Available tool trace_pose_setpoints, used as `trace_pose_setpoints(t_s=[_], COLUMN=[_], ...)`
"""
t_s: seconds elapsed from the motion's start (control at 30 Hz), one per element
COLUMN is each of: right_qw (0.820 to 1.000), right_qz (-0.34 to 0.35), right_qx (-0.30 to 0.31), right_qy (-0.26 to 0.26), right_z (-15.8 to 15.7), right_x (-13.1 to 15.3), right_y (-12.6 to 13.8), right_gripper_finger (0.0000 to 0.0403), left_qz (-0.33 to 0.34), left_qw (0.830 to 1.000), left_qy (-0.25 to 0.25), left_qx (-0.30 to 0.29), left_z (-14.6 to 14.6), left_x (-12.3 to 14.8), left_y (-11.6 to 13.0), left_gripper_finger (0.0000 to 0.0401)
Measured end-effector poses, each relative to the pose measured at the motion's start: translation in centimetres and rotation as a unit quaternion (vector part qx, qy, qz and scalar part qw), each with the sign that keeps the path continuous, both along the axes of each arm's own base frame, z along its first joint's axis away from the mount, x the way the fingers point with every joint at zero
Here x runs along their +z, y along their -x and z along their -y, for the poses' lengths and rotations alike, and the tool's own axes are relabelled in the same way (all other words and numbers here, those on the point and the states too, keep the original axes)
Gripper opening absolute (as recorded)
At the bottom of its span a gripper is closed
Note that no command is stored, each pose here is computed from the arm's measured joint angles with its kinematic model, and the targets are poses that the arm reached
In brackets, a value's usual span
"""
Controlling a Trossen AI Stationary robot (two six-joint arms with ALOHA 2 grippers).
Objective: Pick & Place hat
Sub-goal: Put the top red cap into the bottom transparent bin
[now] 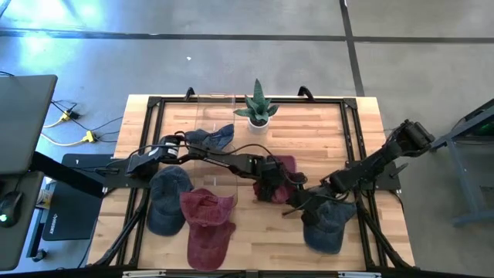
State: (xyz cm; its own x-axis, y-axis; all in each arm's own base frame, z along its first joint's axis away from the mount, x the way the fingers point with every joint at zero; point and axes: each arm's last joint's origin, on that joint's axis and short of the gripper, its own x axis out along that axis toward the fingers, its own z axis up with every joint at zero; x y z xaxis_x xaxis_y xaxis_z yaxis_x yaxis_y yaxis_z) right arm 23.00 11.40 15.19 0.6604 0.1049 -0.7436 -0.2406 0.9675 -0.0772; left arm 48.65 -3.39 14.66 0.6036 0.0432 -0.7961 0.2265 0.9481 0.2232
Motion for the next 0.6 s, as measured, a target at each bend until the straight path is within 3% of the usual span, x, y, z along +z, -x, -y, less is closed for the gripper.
trace_pose_setpoints(t_s=[0.17, 0.47, 0.6], right_qw=[1.0, 1.0, 0.999], right_qz=[0.003, 0.018, 0.035], right_qx=[-0.006, -0.006, 0.003], right_qy=[0.003, -0.017, -0.034], right_z=[0.2, 0.0, -0.6], right_x=[0.1, 1.3, 2.8], right_y=[0.0, 0.5, 1.8], right_gripper_finger=[0.0024, 0.0141, 0.0165], left_qz=[-0.009, -0.05, -0.046], left_qw=[0.998, 0.989, 0.987], left_qy=[-0.068, -0.138, -0.148], left_qx=[-0.015, 0.022, 0.033], left_z=[1.5, 1.0, 1.0], left_x=[-0.1, 1.1, 1.8], left_y=[0.3, 1.1, 1.2], left_gripper_finger=[0.0088, 0.0023, 0.0005])
